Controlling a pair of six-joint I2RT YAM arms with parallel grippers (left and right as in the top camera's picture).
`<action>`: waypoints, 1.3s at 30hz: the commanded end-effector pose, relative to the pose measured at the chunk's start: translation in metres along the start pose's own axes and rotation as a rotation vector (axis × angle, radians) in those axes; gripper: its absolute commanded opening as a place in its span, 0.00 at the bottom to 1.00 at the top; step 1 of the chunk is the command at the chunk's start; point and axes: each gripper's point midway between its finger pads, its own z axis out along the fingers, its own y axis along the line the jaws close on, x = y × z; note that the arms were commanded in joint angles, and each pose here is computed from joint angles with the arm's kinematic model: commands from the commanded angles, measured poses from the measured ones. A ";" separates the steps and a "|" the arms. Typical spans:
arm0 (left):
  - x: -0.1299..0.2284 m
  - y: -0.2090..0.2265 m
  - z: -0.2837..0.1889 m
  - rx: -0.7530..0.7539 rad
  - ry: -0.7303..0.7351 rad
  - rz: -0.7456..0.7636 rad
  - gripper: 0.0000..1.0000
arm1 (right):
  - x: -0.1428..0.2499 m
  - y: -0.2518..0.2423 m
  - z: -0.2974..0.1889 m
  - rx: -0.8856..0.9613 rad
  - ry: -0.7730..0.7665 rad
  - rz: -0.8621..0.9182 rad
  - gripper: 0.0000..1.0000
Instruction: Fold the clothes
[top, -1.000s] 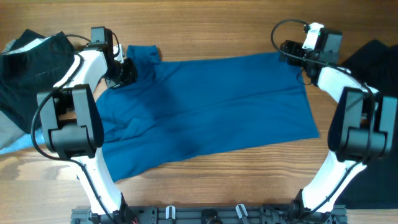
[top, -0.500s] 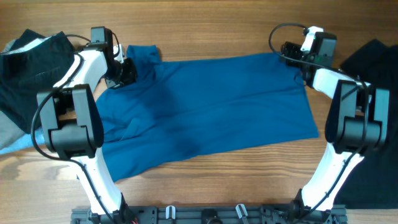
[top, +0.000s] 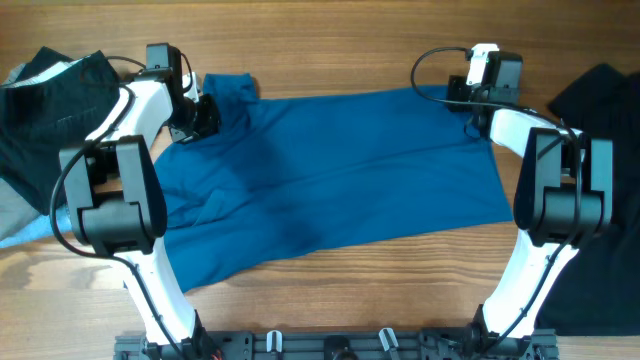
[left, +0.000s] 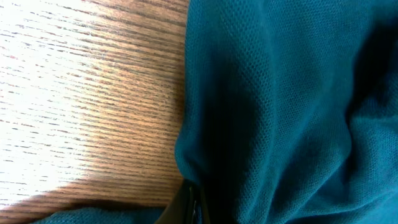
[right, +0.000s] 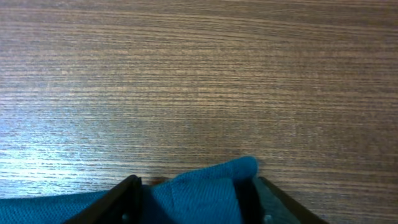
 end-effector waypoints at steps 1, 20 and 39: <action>0.015 0.002 0.004 -0.010 0.044 -0.013 0.04 | 0.038 -0.006 0.014 0.048 0.098 -0.002 0.45; -0.016 -0.022 -0.100 0.051 -0.202 0.025 0.04 | -0.002 -0.005 -0.072 0.055 0.140 0.097 0.04; 0.099 0.044 -0.188 -0.060 0.085 -0.213 0.04 | 0.036 -0.025 -0.206 0.180 0.412 0.100 0.04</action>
